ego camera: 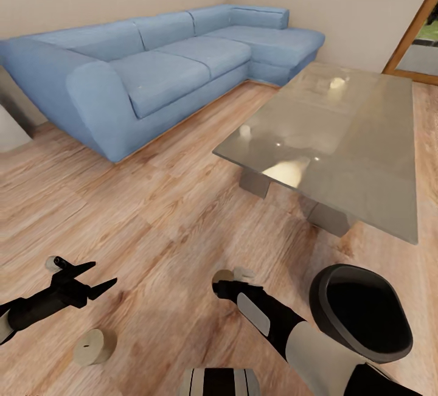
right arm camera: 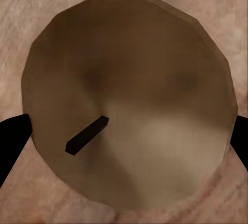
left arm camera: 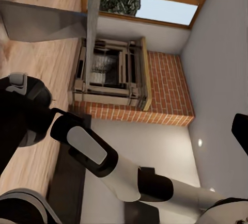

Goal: Place each of the two pumpkins and all three candles from the living room inside a cabinet in the living room (use any cabinet), then make sure every cabinet is closed, and position the cauldron so it is next to a table in the living room.

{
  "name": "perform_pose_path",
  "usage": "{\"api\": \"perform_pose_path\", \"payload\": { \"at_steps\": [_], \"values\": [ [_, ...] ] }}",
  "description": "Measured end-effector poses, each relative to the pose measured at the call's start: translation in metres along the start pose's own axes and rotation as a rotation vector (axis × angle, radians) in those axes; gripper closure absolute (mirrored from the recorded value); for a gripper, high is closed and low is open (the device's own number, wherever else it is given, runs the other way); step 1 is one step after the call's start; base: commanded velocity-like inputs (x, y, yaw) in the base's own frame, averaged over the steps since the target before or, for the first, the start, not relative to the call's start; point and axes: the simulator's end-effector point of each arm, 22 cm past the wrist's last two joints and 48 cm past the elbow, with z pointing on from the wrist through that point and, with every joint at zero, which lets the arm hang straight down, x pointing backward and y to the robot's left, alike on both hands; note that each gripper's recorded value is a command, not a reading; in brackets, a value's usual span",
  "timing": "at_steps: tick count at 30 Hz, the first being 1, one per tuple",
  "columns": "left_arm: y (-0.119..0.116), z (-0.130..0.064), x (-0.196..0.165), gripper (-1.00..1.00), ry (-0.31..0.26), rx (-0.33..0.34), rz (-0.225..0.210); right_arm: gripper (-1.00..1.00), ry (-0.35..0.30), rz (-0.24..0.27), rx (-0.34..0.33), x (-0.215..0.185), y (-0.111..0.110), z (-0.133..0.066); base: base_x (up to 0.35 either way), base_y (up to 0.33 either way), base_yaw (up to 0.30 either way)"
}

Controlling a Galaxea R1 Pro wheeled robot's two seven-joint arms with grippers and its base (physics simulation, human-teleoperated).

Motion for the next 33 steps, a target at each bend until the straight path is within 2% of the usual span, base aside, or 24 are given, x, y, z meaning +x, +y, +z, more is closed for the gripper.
{"api": "perform_pose_path", "payload": {
  "at_steps": [8,18,21,25,31,33],
  "values": [
    [-0.016,0.002,0.002,-1.0,0.005,0.015,0.028,1.0,-0.031,-0.01,-0.002,-0.015,0.005,-0.012,-0.202,0.0,0.275],
    [-0.034,0.004,0.005,-1.0,0.015,0.022,0.068,1.0,-0.068,-0.02,-0.004,-0.032,0.011,-0.028,-0.023,0.0,0.261],
    [-0.034,0.005,0.008,-1.0,0.031,-0.004,0.084,1.0,-0.081,-0.024,-0.004,-0.038,0.012,-0.033,-0.001,0.0,0.053],
    [-0.019,0.002,0.018,-1.0,0.084,-0.104,0.118,1.0,-0.096,-0.028,-0.013,-0.045,0.017,-0.04,0.0,0.0,0.01],
    [-0.028,-0.002,0.018,-1.0,0.091,-0.126,0.151,1.0,-0.12,-0.035,-0.016,-0.055,0.022,-0.05,0.0,0.0,0.0],
    [-0.025,-0.004,0.017,-1.0,0.089,-0.159,0.161,1.0,-0.127,-0.038,-0.016,-0.059,0.023,-0.053,0.0,0.0,0.0]
  ]
}}
